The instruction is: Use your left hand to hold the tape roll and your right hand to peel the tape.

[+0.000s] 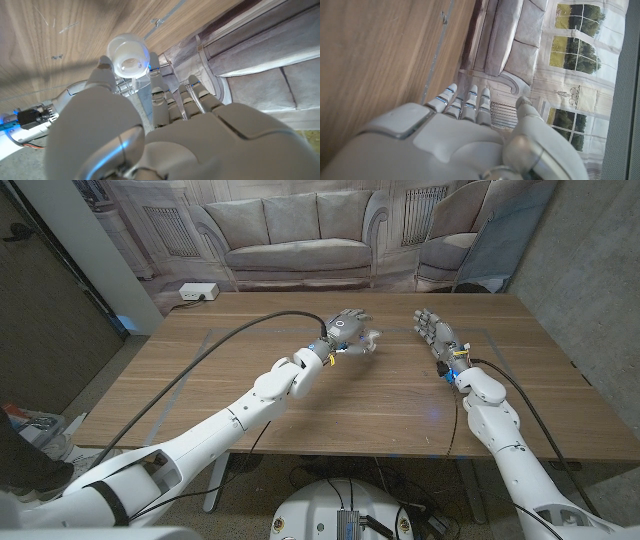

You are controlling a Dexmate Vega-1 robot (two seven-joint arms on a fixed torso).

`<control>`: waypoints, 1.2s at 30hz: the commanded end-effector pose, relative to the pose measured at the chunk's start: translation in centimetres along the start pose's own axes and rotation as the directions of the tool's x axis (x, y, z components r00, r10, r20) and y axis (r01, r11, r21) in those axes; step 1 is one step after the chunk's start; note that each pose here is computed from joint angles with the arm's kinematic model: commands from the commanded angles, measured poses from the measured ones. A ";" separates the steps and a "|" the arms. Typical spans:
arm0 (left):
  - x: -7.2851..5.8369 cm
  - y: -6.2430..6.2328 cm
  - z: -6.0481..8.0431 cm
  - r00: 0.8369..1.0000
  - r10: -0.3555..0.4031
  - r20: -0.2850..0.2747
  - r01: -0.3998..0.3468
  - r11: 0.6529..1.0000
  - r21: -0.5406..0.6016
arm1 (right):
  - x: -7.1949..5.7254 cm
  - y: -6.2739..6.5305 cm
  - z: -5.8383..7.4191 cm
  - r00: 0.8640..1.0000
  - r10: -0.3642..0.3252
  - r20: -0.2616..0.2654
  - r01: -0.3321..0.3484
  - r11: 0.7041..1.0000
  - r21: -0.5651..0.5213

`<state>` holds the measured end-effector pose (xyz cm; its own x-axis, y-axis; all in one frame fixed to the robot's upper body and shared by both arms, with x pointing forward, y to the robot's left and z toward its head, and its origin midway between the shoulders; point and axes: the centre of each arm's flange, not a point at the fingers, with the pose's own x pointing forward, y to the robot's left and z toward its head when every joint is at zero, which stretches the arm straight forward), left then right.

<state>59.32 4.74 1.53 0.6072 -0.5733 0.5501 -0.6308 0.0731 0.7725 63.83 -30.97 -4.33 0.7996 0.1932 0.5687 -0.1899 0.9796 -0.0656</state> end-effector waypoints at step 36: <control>3.5 0.9 -2.2 0.992 -0.118 0.039 0.124 0.949 -0.288 | -2.6 2.0 3.7 0.998 -0.034 0.046 0.052 0.876 -0.480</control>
<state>61.57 5.39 4.15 0.6567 -0.5817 0.4799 -0.4133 0.2546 0.8743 60.39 -30.02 -2.96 0.7860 0.1741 0.5932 0.0558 0.9356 -0.3485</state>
